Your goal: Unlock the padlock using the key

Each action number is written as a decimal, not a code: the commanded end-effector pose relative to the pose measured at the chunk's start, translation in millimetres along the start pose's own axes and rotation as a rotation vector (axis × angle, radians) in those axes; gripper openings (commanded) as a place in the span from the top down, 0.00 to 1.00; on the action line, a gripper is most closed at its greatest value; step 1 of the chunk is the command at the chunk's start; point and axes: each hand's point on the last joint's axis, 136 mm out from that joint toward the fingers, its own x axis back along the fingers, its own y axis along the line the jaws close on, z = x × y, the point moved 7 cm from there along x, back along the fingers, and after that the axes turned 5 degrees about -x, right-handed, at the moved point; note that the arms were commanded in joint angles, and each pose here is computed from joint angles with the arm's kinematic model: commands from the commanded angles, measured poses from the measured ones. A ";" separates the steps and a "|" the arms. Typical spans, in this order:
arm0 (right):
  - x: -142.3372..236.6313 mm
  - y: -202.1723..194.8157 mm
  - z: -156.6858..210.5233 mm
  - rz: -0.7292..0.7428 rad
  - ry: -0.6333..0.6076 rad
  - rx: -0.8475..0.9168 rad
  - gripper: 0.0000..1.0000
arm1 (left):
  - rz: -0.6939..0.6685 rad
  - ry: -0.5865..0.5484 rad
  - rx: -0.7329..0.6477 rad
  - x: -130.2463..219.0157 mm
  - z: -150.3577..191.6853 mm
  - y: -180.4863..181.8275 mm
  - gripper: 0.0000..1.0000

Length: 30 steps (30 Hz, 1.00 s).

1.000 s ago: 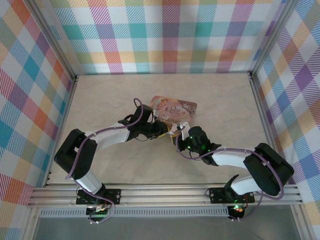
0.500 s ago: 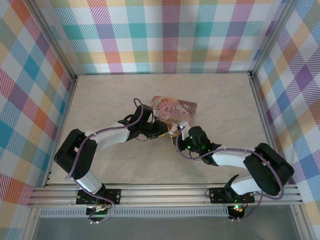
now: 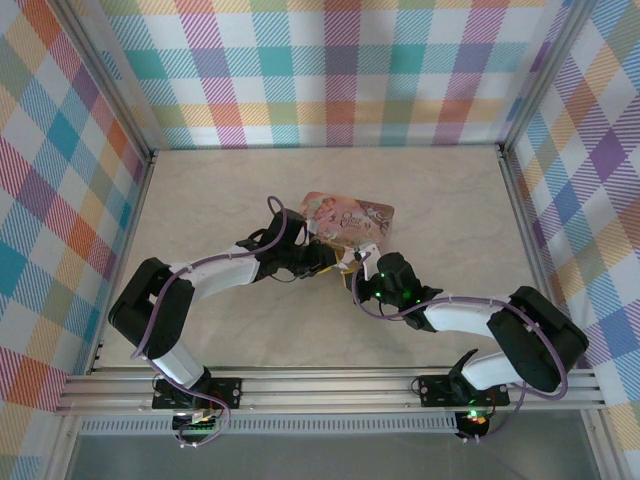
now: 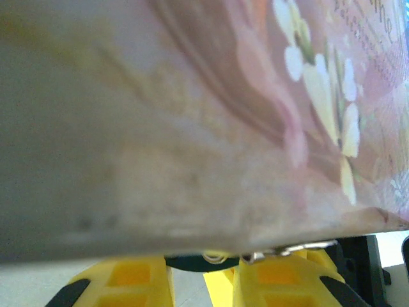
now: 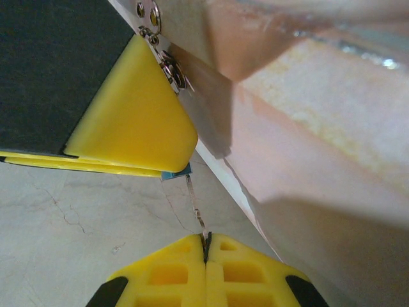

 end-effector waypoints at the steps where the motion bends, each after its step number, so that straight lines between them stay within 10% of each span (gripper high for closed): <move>1: 4.7 11.1 -13.5 -0.059 -0.064 0.008 0.99 | 0.075 0.007 -0.021 0.3 -2.5 -24.0 0.89; 30: 4.5 6.9 -19.2 -0.006 -0.103 -0.013 0.99 | 0.073 0.014 -0.023 0.3 -2.3 -24.6 0.89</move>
